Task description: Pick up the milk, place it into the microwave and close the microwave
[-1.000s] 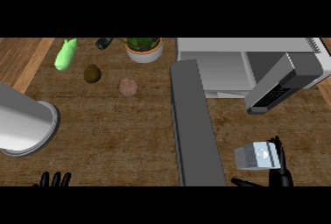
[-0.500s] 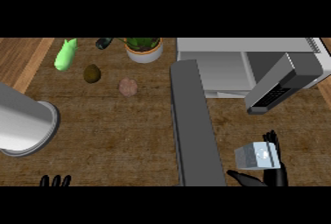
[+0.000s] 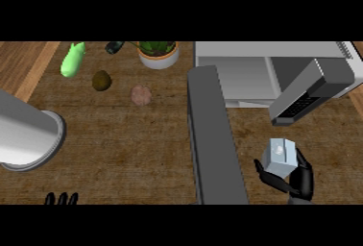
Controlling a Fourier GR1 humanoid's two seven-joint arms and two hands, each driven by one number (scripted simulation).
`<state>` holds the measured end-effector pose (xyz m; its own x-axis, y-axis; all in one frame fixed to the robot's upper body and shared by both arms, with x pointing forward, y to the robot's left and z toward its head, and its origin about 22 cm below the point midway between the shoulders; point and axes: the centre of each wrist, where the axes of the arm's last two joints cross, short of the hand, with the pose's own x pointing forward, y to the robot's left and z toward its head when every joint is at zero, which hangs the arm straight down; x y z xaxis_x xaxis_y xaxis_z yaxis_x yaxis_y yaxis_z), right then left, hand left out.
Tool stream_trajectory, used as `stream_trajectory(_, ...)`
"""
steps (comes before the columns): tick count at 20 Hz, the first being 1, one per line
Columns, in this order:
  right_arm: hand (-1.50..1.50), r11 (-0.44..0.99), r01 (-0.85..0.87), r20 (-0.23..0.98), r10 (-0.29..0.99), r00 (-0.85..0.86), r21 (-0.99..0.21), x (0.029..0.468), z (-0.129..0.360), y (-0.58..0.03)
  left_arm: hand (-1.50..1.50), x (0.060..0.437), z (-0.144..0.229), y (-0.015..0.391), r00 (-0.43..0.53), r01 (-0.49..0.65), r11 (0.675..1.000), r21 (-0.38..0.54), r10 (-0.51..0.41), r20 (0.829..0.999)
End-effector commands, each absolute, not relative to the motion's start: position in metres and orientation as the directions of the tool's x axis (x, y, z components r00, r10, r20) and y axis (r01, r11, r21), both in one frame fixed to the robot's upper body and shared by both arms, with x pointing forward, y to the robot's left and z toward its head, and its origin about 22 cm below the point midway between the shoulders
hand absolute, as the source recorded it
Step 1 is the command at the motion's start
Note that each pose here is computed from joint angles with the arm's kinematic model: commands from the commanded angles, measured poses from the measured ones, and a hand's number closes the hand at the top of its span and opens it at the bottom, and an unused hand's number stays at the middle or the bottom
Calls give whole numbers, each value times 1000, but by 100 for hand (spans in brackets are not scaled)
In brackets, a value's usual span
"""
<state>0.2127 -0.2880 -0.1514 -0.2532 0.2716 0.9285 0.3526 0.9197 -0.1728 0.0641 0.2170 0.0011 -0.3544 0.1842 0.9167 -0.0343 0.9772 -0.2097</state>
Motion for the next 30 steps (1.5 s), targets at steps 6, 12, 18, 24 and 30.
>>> stream_trajectory(6, 150, 934, 332, 890, 261, -374, -134, 251, -143, -284, -150, 65, -4, 214, -348, -13, 978, -209, 192, 917)
stream_trajectory(12, 150, 975, 205, 914, 156, -374, -83, 286, -129, -291, -150, 55, 0, 219, -355, -1, 972, -237, 221, 908)
stream_trajectory(18, 150, 977, 186, 906, 167, -388, -100, 305, -121, -272, -150, 64, 7, 220, -345, -19, 974, -226, 206, 916)
stream_trajectory(24, 150, 980, 173, 909, 159, -386, -98, 286, -132, -262, -150, 59, 8, 216, -342, -5, 977, -213, 199, 918)
stream_trajectory(30, 150, 978, 159, 909, 184, -375, -132, 268, -105, -282, -150, 59, 14, 213, -334, 8, 973, -232, 221, 916)
